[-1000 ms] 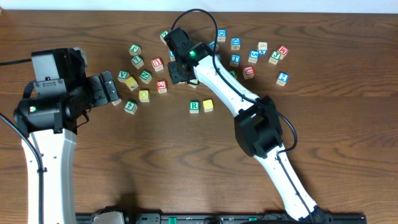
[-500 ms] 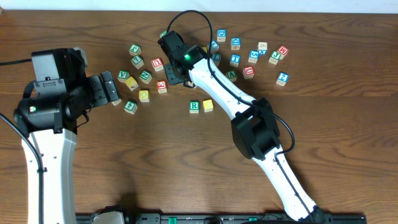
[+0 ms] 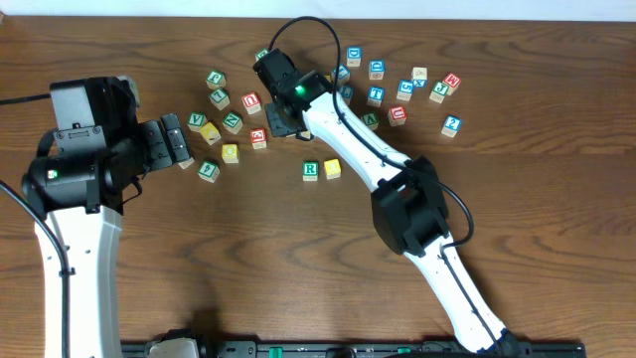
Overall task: Spell out ROBOT
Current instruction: 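Lower the right gripper and grasp the green B block, then carry the B block forward and set it right of the O block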
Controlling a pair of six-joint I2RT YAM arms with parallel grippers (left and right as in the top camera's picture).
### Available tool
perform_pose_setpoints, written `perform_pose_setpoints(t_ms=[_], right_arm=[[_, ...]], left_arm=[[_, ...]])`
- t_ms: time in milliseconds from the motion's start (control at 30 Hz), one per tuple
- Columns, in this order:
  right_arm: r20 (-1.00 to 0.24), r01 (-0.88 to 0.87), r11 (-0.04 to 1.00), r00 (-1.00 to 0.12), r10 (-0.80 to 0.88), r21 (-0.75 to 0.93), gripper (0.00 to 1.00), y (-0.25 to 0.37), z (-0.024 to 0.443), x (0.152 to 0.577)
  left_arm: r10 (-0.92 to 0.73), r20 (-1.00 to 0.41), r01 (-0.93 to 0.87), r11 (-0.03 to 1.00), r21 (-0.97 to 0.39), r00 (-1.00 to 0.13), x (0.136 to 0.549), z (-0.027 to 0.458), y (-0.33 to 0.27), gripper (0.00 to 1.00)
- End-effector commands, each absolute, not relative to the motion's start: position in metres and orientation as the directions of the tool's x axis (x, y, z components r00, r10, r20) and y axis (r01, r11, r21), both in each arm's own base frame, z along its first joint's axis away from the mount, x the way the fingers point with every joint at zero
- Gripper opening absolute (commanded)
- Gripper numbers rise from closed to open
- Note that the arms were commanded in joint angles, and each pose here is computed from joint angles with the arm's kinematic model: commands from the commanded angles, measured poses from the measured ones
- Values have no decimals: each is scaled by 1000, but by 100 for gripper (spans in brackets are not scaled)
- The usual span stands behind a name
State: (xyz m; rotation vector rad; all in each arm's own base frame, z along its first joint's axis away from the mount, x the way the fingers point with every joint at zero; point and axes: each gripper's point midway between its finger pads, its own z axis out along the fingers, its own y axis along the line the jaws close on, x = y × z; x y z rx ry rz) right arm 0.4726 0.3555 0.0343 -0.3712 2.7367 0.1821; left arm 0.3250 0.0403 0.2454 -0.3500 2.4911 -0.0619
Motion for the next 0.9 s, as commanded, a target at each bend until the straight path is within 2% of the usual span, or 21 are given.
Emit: perform_pose_setpoints(t_ms=[0,167,300,533,867], right_arm=[[-478,-278,955,-856,-198,102,22,347,116,476],[-476,-249,963,-862,-172,102,21,315,170,462],[-429,-220,972,-888,-165,81,21,288,184,447],[-220,-172,985,-961,-169,-9,23,243,150,417],[-69,-122,990,-990,-127,-69,24,225,73,393]], left_arm=[[-275,-588,-248,960,-128,-760,328,254,43,98],[-275,-588,-248,960,-128,-760,328,254,43,98],[-275,-588,-248,960,-128,-760,328,254,43,98],[-275,-588,-248,960,-128,-760,328,254,43,98],[-275,-588,-248,960,-128,-760,328,254,43,98]])
